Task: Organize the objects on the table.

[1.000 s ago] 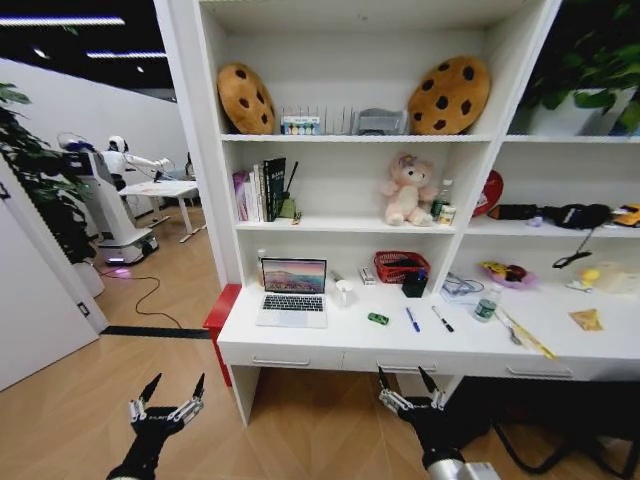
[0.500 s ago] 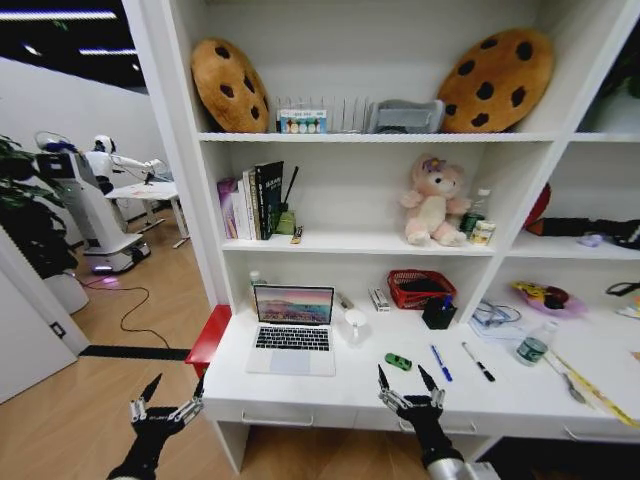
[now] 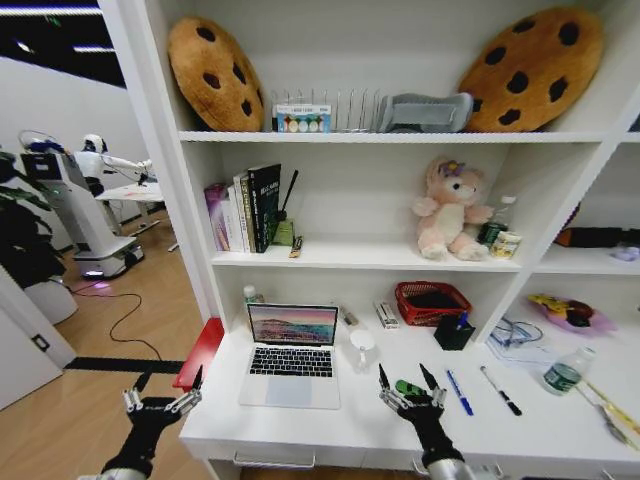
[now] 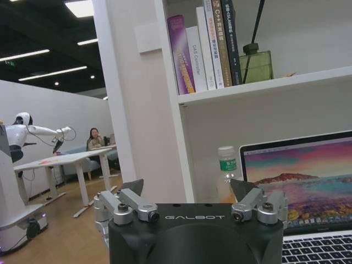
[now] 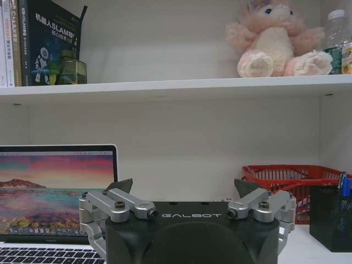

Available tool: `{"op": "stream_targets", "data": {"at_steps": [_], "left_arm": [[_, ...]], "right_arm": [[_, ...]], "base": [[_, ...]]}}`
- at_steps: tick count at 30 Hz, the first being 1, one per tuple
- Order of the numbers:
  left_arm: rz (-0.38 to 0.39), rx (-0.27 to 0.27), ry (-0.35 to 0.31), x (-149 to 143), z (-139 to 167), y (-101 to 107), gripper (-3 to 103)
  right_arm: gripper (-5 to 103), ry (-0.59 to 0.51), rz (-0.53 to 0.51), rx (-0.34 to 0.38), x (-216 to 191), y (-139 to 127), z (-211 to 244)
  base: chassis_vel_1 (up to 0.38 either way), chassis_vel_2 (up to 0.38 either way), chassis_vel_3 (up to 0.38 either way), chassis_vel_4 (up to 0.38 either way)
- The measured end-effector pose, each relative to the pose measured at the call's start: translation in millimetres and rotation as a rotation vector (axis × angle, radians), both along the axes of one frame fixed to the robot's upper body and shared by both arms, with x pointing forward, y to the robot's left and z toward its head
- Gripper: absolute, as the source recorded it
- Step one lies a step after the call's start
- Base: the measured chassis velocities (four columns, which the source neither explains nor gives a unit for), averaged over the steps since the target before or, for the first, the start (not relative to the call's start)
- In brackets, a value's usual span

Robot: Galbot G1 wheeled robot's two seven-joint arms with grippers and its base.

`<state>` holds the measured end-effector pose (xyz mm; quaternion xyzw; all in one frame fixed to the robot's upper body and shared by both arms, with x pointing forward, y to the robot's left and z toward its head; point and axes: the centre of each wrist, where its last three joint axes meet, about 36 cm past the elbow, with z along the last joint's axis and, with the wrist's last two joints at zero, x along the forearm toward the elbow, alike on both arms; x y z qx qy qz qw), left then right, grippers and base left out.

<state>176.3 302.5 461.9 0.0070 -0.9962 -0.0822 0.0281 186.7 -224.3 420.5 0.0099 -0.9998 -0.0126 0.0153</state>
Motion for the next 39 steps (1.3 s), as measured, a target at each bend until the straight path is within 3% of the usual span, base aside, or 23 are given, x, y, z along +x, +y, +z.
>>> {"op": "stream_targets", "data": {"at_steps": [6,8,9,13,15,17,18,21,23,24,26,27,29,30,32,33,35,36,38,39], "left_arm": [[-0.019,-0.003,-0.001,-1,1,2,72],[-0.027,-0.003,-0.005,0,2,3,56],[-0.027,-0.003,-0.005,0,2,3,56],[-0.044,-0.001,0.0,1,1,5,39],[-0.074,0.0,-0.001,3,2,8,28],[-0.092,0.003,-0.004,5,4,11,28],[-0.114,0.011,-0.007,9,6,16,18],[-0.158,0.038,-0.01,17,8,25,12],[-0.238,0.101,-0.009,34,11,45,3],[-0.238,0.101,-0.009,34,11,45,3],[-0.314,0.187,-0.008,61,11,74,0],[-0.314,0.187,-0.008,61,11,74,0],[-0.389,0.305,-0.012,102,21,106,0],[-0.389,0.305,-0.012,102,21,106,0],[-0.471,0.439,-0.044,155,46,129,0],[-0.471,0.439,-0.044,155,46,129,0],[-0.524,0.51,-0.042,184,64,139,0],[-0.524,0.51,-0.042,184,64,139,0],[-0.618,0.578,-0.011,212,82,148,0],[-0.618,0.578,-0.011,212,82,148,0]], "right_arm": [[100,0.005,-0.034,-0.016,3,-3,0],[100,0.01,-0.046,-0.023,4,-4,-2],[100,0.01,-0.046,-0.023,4,-4,-2],[100,0.01,-0.055,-0.022,4,-3,-3],[100,0.002,-0.059,-0.021,5,-4,-3],[100,-0.003,-0.062,-0.021,6,-5,-2],[100,-0.007,-0.066,-0.023,7,-7,-2],[100,-0.012,-0.073,-0.025,8,-9,-2],[100,-0.016,-0.082,-0.031,8,-12,-2],[100,-0.016,-0.082,-0.031,8,-12,-2],[100,-0.017,-0.091,-0.041,7,-16,-2],[100,-0.017,-0.091,-0.041,7,-16,-2],[100,-0.015,-0.106,-0.047,4,-18,-3],[100,-0.015,-0.106,-0.047,4,-18,-3],[100,-0.01,-0.12,-0.047,2,-19,-5],[100,-0.01,-0.12,-0.047,2,-19,-5],[100,-0.007,-0.127,-0.049,1,-19,-7],[100,-0.007,-0.127,-0.049,1,-19,-7],[100,0.0,-0.136,-0.049,0,-19,-11],[100,0.0,-0.136,-0.049,0,-19,-11]], "base": [[0.0,0.0,0.0,0.0],[0.0,0.0,0.0,0.0],[0.0,0.0,0.0,0.0],[0.0,0.0,0.0,0.0],[0.0,0.0,0.0,0.0],[0.0,0.0,0.0,0.0],[0.0,0.0,0.0,0.0],[0.0,0.0,0.0,0.0],[0.0,0.0,0.0,0.0],[0.0,0.0,0.0,0.0],[0.0,0.0,0.0,0.0],[0.0,0.0,0.0,0.0],[0.0,0.0,0.0,0.0],[0.0,0.0,0.0,0.0],[0.0,0.0,0.0,0.0],[0.0,0.0,0.0,0.0],[0.0,0.0,0.0,0.0],[0.0,0.0,0.0,0.0],[0.0,0.0,0.0,0.0],[0.0,0.0,0.0,0.0]]}}
